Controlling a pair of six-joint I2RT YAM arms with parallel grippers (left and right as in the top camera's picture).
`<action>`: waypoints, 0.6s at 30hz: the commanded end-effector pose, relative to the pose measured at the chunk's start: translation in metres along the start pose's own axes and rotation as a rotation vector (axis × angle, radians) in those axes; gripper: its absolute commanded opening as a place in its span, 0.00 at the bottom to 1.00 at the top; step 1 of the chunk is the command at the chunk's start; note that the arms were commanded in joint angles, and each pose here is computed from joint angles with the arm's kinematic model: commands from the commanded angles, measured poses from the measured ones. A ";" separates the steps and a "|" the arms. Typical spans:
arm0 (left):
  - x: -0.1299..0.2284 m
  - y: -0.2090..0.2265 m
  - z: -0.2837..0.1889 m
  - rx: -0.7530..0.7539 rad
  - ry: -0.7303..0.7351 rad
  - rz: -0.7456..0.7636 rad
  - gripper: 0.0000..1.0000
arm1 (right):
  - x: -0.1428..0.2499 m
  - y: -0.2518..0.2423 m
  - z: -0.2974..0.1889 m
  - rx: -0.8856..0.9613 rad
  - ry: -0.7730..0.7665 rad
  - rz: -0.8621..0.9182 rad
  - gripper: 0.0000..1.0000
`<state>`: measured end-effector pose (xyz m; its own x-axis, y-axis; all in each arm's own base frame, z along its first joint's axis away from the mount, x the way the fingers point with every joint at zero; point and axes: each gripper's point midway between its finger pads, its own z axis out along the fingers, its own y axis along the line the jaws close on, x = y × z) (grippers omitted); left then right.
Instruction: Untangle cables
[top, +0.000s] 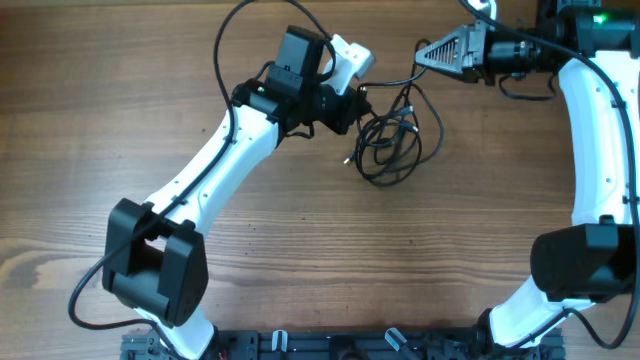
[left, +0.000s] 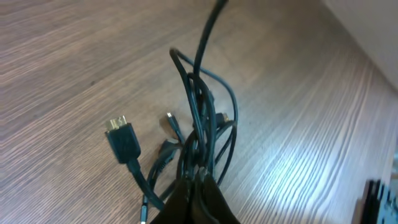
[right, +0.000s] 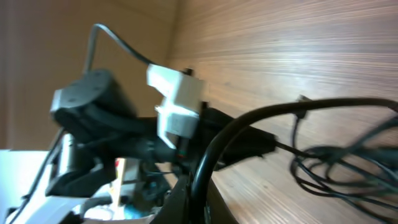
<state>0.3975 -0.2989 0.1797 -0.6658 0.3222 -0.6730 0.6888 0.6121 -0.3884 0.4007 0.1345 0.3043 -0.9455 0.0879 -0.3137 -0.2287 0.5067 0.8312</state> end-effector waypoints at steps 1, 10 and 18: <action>-0.017 0.008 -0.004 -0.015 -0.068 -0.098 0.04 | -0.004 -0.010 0.000 0.068 -0.010 -0.006 0.04; -0.047 -0.020 -0.037 0.088 -0.164 -0.250 0.04 | -0.013 -0.059 -0.004 0.317 -0.070 0.112 0.04; -0.078 -0.050 -0.147 0.380 -0.235 -0.610 0.04 | -0.005 -0.087 0.010 0.332 -0.062 0.174 0.04</action>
<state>0.3944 -0.2700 0.2919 -0.8463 -0.1210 -0.5188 0.3940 0.5133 -0.7624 0.4255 0.1091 0.2494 -0.9453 0.2116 -0.2483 -0.0331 0.6951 0.7182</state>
